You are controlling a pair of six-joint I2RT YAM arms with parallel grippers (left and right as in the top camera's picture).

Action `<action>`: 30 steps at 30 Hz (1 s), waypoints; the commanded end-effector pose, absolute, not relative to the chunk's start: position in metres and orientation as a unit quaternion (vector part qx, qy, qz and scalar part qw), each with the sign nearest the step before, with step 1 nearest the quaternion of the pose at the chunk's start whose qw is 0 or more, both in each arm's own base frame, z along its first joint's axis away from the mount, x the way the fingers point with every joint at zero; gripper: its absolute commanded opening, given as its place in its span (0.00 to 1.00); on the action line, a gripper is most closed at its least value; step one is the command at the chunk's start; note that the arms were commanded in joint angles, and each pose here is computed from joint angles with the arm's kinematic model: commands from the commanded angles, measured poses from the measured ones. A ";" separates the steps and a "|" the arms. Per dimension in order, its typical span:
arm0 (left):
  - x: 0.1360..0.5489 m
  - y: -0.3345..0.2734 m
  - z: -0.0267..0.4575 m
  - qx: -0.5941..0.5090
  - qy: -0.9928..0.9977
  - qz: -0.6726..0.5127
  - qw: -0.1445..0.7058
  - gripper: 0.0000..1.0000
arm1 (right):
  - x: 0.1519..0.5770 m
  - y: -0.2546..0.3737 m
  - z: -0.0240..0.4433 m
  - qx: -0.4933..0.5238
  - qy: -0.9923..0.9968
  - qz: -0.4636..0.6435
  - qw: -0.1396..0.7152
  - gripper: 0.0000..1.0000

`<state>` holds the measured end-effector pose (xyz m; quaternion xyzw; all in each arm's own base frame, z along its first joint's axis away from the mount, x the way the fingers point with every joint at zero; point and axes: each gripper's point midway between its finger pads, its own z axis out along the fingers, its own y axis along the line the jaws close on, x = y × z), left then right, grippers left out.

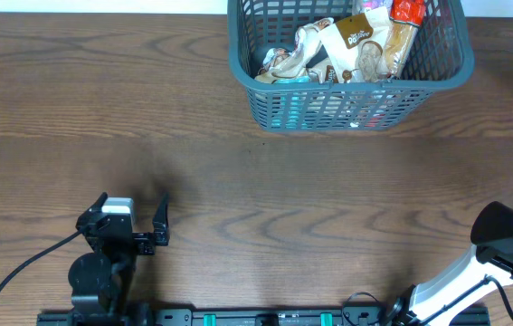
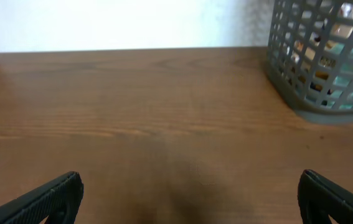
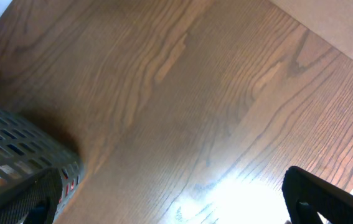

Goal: Pack container

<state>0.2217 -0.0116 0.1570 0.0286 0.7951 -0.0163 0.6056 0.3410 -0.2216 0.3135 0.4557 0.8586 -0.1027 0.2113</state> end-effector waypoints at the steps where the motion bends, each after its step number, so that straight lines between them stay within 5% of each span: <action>1: 0.223 -0.012 0.149 0.036 0.798 -0.012 0.602 0.99 | 0.337 -0.228 0.314 0.458 0.857 -0.110 0.210 0.99; 30: 0.223 -0.012 0.116 0.039 0.819 -0.012 0.572 0.99 | 0.337 -0.228 0.314 0.458 0.857 -0.110 0.210 0.99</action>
